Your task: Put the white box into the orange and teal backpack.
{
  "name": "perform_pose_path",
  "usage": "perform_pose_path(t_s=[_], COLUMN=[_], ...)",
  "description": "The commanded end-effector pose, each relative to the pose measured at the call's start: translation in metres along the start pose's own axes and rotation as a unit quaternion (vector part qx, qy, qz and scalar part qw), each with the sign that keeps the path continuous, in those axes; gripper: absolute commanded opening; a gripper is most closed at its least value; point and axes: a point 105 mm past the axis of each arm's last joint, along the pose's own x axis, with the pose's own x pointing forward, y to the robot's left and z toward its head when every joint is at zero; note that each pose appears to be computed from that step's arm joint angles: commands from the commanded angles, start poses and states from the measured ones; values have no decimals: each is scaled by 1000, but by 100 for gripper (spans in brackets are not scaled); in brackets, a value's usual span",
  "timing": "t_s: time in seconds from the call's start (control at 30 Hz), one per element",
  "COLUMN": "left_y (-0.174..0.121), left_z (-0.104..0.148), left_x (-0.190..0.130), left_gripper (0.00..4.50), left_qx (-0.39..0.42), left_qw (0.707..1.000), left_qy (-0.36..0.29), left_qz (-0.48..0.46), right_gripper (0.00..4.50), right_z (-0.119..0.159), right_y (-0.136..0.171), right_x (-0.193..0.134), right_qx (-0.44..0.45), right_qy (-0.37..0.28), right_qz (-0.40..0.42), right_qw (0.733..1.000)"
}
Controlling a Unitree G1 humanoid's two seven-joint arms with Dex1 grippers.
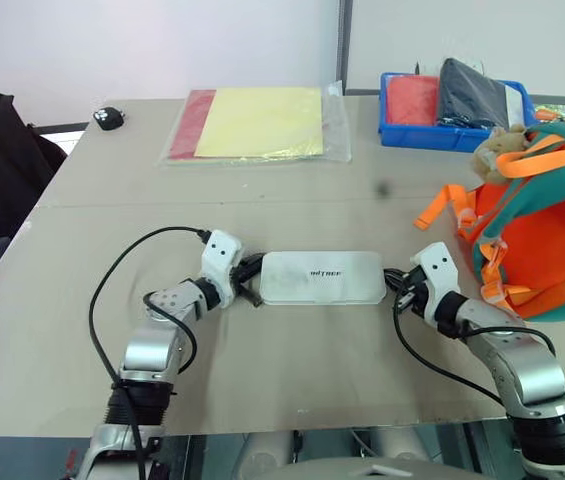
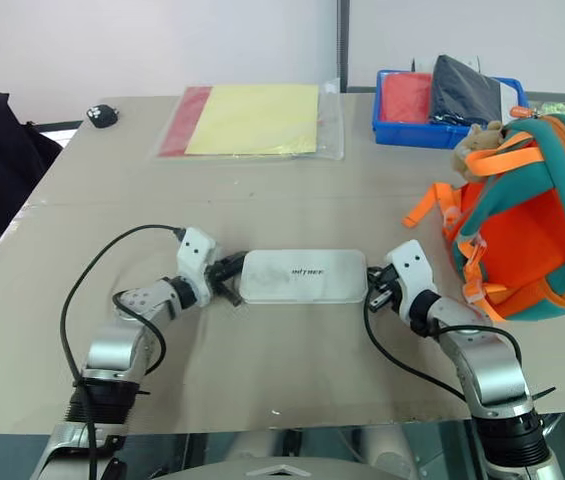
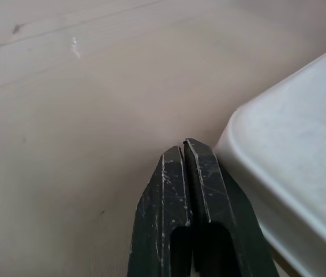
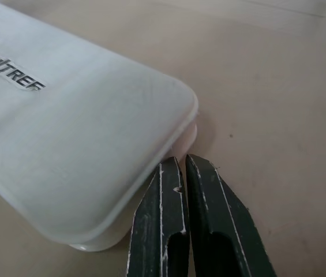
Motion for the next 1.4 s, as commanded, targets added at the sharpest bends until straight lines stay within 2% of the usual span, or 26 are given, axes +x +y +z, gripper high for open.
perform_pose_path(t_s=[0.03,0.1,0.13,0.17,0.23,0.3,0.37,0.43,0.63,0.77,0.9,0.97,1.1,1.2,1.33,1.4], left_y=[5,8,5,0,-8,-11,-11,-18,-10,-22,-42,-42,-47,-58,-78,-76], left_z=[-5,-4,-3,-3,-4,-6,-3,-11,-19,-12,-19,-19,2,13,12,-2], left_x=[-21,-35,-40,-44,-50,-51,-48,-49,-34,-29,-37,-34,-29,-32,-46,-40], left_gripper=[6,6,56,82,182,285,368,439,439,439,439,439,439,439,439,439], left_qx=[-40,-58,-60,-79,-110,-198,-294,-340,-442,-457,-446,-437,-412,-410,-457,-457], left_qw=[999,996,995,991,982,966,942,924,884,869,861,868,874,863,813,827], left_qy=[16,28,37,46,64,70,49,66,69,70,89,70,7,-18,-23,-8], left_qz=[-30,-55,-76,-103,-141,-151,-153,-165,-132,-177,-225,-227,-256,-296,-360,-327], right_gripper=[0,0,0,0,0,0,0,0,0,0,0,0,0,0,0,0], right_z=[14,12,11,10,9,8,8,9,7,8,8,8,9,8,7,7], right_y=[4,4,4,6,8,11,12,12,13,12,12,12,13,12,12,12], right_x=[-3,-3,-3,-2,-2,-1,-1,-1,-2,-1,-1,0,0,1,1,1], right_qx=[-25,-26,-25,-25,-30,-38,-41,-43,-49,-53,-56,-57,-61,-64,-76,-79], right_qy=[-23,-21,-20,-20,-17,-15,-17,-19,-19,-19,-20,-21,-22,-22,-19,-19], right_qz=[16,16,17,20,25,33,33,32,27,23,20,21,24,22,24,25], right_qw=[999,999,999,999,999,999,998,998,998,998,998,998,998,997,997,996])
